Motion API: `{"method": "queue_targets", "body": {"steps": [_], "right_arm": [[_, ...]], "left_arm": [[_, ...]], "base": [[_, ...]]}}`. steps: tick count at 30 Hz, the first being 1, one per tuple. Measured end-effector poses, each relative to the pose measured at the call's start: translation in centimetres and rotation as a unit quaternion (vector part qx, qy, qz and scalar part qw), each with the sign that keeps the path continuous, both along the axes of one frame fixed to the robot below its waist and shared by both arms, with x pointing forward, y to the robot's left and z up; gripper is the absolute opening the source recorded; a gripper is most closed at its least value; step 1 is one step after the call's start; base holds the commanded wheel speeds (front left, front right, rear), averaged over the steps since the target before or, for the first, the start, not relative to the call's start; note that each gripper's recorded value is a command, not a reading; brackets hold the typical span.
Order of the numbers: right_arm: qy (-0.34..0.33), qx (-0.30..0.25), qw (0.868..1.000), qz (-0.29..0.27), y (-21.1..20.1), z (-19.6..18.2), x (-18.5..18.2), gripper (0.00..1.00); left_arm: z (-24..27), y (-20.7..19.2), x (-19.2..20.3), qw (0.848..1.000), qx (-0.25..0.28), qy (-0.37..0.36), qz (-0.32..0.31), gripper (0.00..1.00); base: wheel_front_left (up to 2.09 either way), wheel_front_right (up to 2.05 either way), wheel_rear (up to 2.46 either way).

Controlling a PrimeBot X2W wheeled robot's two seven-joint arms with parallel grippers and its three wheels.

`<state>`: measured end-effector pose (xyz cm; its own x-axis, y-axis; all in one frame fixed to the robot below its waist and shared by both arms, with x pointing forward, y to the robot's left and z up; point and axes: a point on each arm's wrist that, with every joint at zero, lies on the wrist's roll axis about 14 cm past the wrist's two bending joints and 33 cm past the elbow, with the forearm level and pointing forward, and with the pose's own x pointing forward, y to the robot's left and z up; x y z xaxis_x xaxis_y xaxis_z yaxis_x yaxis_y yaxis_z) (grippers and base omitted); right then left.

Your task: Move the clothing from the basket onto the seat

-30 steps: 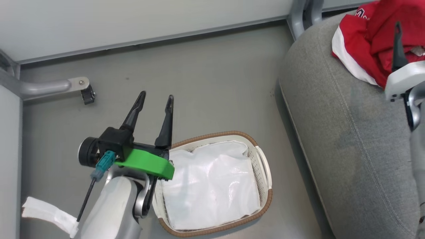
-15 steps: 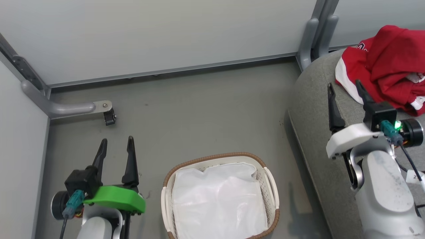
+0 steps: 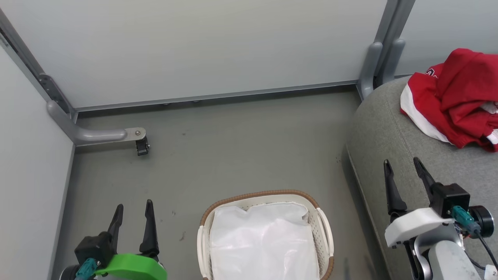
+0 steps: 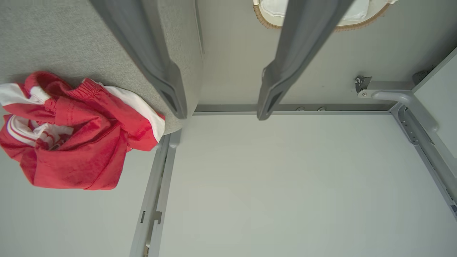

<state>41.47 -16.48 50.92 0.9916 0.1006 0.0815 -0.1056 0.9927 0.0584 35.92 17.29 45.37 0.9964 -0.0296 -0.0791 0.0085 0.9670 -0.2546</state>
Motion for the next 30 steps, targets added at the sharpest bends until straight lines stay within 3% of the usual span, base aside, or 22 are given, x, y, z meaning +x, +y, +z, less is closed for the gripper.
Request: {"method": "queue_targets", "body": {"steps": [30], "right_arm": [[0.016,0.019,0.999,0.021,1.4,-1.1,-2.6,1.0]], "left_arm": [[0.6,0.1,-1.3,1.0,-0.007,-0.01,0.001,1.0]], "base": [[0.0,0.0,0.0]]}}
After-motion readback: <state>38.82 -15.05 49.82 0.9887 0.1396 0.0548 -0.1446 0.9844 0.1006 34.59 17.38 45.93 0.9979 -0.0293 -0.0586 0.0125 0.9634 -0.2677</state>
